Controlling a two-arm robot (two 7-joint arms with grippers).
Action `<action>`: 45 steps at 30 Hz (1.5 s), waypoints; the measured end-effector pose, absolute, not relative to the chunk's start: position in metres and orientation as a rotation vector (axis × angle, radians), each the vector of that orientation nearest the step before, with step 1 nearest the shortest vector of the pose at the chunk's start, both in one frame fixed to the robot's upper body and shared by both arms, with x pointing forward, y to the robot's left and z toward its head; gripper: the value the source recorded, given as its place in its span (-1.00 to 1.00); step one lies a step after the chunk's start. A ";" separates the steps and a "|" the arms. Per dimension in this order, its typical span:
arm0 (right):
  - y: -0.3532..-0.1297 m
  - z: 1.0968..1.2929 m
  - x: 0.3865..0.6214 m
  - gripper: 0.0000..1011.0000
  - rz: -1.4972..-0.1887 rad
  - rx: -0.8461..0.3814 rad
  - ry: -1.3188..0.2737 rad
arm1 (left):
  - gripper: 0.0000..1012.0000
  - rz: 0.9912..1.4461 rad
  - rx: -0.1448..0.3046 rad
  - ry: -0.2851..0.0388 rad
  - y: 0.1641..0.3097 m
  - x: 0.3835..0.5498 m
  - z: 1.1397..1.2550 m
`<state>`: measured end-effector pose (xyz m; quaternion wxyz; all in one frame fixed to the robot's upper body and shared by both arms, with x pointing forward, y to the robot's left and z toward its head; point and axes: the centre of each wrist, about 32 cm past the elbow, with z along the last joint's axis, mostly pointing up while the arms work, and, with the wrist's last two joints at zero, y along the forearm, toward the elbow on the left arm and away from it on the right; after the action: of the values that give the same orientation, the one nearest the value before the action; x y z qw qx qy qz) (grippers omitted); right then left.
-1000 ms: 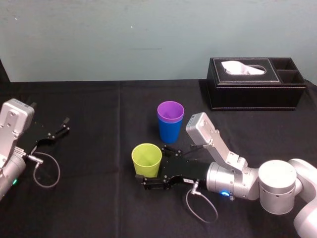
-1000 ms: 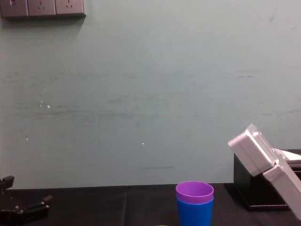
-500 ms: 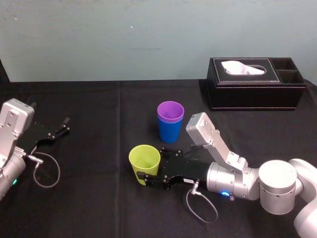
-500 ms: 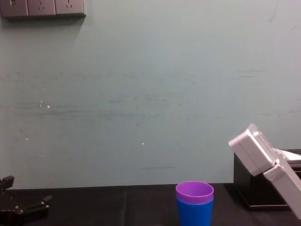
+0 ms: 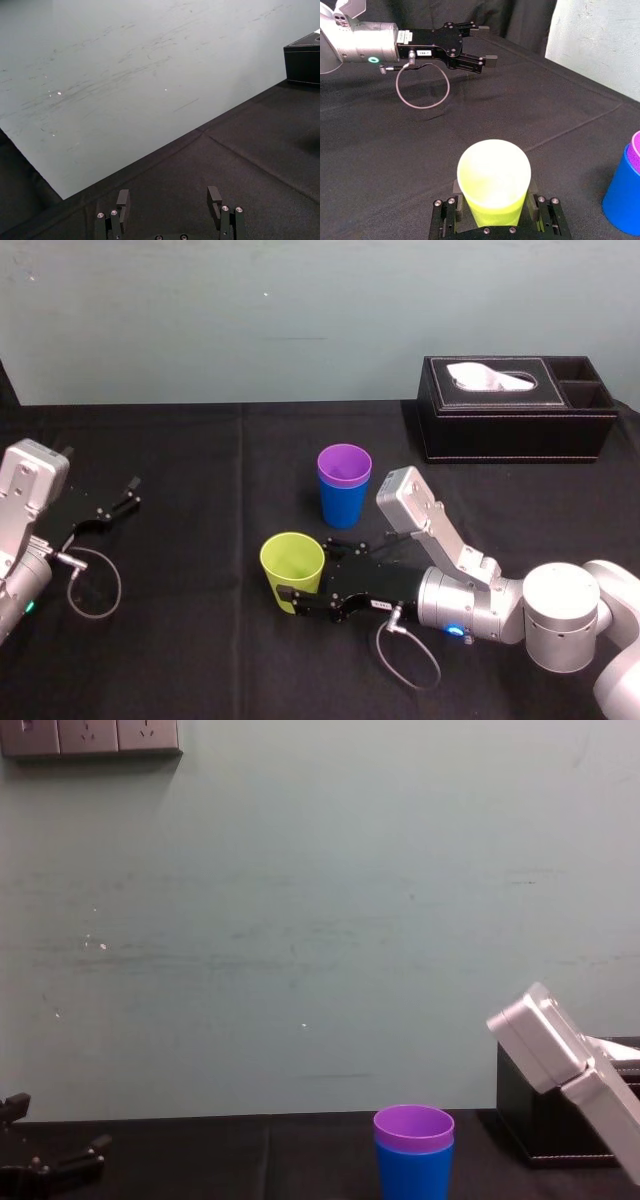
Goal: Stack the three plastic cups sequentially using one hand.
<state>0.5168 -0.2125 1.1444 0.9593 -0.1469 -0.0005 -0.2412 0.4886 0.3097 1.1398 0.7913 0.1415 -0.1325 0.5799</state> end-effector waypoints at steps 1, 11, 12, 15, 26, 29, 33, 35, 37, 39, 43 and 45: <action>-0.213 1.144 0.517 0.45 -0.489 -0.298 -0.001 | 1.00 1.248 0.304 -0.285 0.310 0.489 1.140; -0.215 1.148 0.508 0.45 -0.505 -0.287 -0.008 | 1.00 1.248 0.304 -0.285 0.310 0.489 1.140; -0.215 1.148 0.508 0.45 -0.505 -0.287 -0.008 | 1.00 1.248 0.304 -0.285 0.310 0.489 1.140; -0.218 1.152 0.504 0.45 -0.516 -0.278 -0.010 | 1.00 1.248 0.304 -0.285 0.310 0.489 1.140; -0.230 1.180 0.497 0.45 -0.582 -0.279 -0.013 | 1.00 1.248 0.304 -0.285 0.310 0.489 1.140; -0.234 1.190 0.497 0.45 -0.600 -0.278 -0.018 | 1.00 1.248 0.304 -0.285 0.310 0.489 1.140; -0.238 1.202 0.497 0.45 -0.620 -0.273 -0.027 | 1.00 1.248 0.304 -0.285 0.310 0.489 1.140; -0.240 1.209 0.497 0.45 -0.630 -0.268 -0.035 | 1.00 1.248 0.304 -0.285 0.310 0.489 1.140; -0.242 1.215 0.498 0.45 -0.639 -0.264 -0.043 | 1.00 1.248 0.304 -0.285 0.310 0.489 1.140; -0.243 1.219 0.499 0.45 -0.647 -0.262 -0.049 | 1.00 1.248 0.304 -0.285 0.310 0.489 1.140; -0.244 1.227 0.500 0.45 -0.661 -0.258 -0.061 | 1.00 1.248 0.304 -0.285 0.310 0.489 1.140; -0.244 1.232 0.501 0.45 -0.668 -0.255 -0.068 | 1.00 1.248 0.304 -0.285 0.310 0.489 1.140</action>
<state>0.5013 -0.2440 1.2317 0.9361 -0.1250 -0.0333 -0.3271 0.4886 0.3097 1.1398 0.7913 0.1415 -0.1325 0.5799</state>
